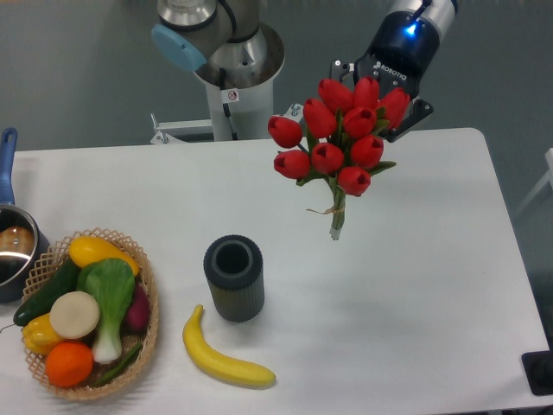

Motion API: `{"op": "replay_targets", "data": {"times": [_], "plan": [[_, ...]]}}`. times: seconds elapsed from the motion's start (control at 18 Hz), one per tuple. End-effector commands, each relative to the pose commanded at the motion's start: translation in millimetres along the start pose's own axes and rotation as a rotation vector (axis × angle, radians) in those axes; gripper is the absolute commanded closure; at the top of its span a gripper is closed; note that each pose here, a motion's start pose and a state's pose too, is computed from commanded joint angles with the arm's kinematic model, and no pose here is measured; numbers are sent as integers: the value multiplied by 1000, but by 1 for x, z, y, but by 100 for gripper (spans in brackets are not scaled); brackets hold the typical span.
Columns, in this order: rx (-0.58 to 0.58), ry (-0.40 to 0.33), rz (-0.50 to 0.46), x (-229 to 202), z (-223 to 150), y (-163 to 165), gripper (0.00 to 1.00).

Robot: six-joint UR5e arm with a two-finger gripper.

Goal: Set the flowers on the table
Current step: 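Hold the red tulip bouquet by its stems and lift it slightly, then lower the held tulip bouquet toward the table beside the grey container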

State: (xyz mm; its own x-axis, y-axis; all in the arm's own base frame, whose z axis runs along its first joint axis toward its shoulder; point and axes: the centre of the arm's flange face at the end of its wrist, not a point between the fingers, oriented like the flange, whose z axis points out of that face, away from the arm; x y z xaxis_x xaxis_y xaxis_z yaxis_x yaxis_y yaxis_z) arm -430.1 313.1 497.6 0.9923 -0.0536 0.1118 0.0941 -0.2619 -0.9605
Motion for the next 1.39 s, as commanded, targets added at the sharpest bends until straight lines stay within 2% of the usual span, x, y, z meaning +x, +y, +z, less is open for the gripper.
{"op": "replay_targets", "data": {"times": [0.39, 0.61, 0.78, 1.0, 1.22, 1.39], "plan": [[-20, -20, -6, 6, -5, 10, 64], [-251, -151, 13, 7, -12, 21, 64], [-364, -224, 24, 8, -21, 23, 64], [-593, -357, 5, 4, -34, 38, 64], [-763, -390, -47, -20, -34, 74, 64], [-832, -361, -76, -37, -18, 102, 64]]}}
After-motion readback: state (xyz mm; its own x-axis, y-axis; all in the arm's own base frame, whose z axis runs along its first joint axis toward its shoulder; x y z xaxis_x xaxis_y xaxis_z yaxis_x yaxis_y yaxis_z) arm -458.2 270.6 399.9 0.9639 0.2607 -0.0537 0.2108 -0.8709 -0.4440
